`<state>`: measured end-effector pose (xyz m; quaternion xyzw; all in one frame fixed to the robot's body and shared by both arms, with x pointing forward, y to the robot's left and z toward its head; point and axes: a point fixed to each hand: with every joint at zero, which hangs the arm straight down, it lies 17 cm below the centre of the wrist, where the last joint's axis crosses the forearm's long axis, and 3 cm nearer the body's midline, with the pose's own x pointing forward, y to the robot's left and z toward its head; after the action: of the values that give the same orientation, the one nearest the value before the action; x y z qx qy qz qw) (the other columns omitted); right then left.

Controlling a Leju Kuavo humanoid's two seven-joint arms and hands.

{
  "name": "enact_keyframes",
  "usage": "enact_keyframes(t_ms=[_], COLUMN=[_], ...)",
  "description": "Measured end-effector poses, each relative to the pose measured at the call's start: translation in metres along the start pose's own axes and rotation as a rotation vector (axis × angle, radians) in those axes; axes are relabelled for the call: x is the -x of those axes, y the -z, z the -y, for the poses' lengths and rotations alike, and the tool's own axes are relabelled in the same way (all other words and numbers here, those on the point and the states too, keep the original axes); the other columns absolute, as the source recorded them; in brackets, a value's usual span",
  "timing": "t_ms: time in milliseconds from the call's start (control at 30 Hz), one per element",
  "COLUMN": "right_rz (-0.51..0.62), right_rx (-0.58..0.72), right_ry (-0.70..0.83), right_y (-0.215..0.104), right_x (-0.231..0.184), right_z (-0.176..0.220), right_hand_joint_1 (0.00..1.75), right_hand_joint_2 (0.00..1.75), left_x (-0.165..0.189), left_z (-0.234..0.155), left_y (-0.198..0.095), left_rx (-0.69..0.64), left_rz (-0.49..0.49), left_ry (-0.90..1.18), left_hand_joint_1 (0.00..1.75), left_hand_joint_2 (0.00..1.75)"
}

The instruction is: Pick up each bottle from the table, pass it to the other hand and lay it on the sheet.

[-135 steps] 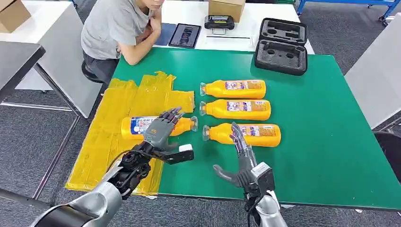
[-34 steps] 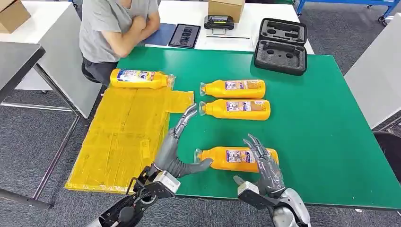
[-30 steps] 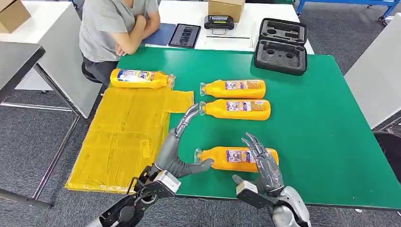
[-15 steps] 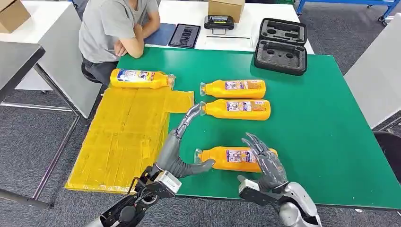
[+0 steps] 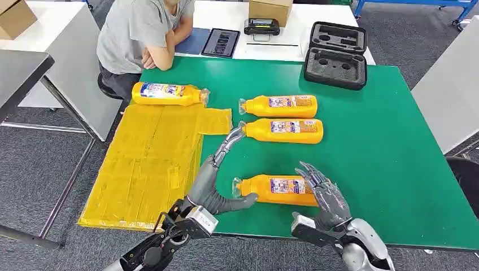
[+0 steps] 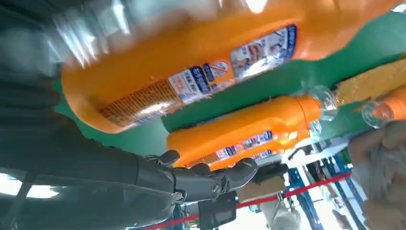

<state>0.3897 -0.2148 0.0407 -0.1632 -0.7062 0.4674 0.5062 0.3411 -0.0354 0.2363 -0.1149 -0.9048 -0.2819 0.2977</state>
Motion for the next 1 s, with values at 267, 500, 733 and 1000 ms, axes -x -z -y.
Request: enact_keyframes(t_ms=[267, 500, 733, 1000], right_rz=[-0.007, -0.009, -0.003, -0.001], right_rx=[-0.038, -0.061, -0.067, -0.101], right_ry=[-0.032, -0.04, -0.047, -0.044], right_y=[-0.004, -0.003, -0.001, 0.011], right_x=[0.014, 0.017, 0.016, 0.02], right_z=[0.009, 0.01, 0.012, 0.014], right_hand_joint_1=[0.0, 0.0, 0.0, 0.0], right_hand_joint_2=[1.75, 1.75, 1.75, 1.75], left_x=[-0.001, -0.001, -0.001, -0.001], left_z=[0.003, 0.004, 0.004, 0.005], left_y=[0.0, -0.001, -0.001, -0.001], left_rx=[0.015, 0.018, 0.018, 0.024], left_rz=[0.002, 0.003, 0.003, 0.006], left_ry=[-0.005, -0.004, -0.004, 0.002], left_hand_joint_1=[0.0, 0.0, 0.0, 0.0], left_hand_joint_2=[1.75, 1.75, 1.75, 1.75])
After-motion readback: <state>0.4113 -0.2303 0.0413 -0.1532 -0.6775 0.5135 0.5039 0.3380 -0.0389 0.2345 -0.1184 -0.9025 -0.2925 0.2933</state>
